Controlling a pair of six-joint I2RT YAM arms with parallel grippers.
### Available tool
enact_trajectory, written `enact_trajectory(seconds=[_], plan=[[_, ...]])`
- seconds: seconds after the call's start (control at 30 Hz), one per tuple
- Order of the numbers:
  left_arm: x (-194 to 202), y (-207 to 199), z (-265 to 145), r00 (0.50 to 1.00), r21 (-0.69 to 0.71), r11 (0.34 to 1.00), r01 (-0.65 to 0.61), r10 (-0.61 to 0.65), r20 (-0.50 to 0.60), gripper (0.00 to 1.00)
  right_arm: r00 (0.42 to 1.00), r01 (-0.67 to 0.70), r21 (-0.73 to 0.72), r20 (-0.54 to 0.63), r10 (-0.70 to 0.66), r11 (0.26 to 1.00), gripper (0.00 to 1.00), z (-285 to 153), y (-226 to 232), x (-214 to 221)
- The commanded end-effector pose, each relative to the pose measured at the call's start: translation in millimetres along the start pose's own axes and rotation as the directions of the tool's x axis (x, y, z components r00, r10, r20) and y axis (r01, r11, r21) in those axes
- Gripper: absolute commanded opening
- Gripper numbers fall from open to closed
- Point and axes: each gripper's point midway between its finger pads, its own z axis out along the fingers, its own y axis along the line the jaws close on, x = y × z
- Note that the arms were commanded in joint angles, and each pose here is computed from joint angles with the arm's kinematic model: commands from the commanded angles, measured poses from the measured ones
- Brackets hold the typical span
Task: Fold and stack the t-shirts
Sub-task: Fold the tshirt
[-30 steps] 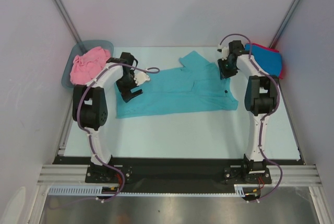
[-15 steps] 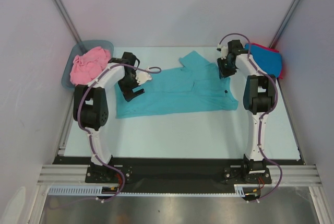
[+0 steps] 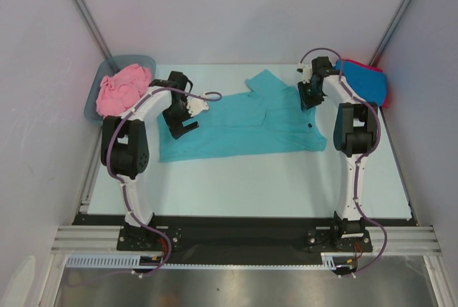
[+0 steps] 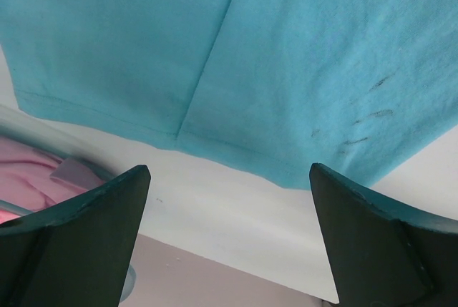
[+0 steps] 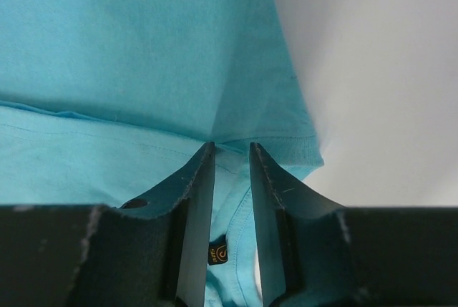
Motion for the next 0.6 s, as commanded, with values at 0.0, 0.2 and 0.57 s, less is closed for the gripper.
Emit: enact_trajectory(seconds=[0.0,0.2,0.57], plan=[[-7,4,-8,1.0,-0.031,1.0,0.003,-0.002,0.023,1.0,0.999,0.011,0.018,0.041,-0.012,1.0,0.31,-11,-2,-12],[-8,0,-6,1.0,-0.019,1.0,0.006,-0.005,0.024,1.0,0.999,0.02,0.019,0.042,-0.02,1.0,0.1,-10,-1,-12],[-10,-2,-4,1.0,-0.016,1.0,0.001,-0.001,0.023,1.0,0.995,0.038,0.039,0.09,-0.041,0.999,0.0,-26,0,-31]])
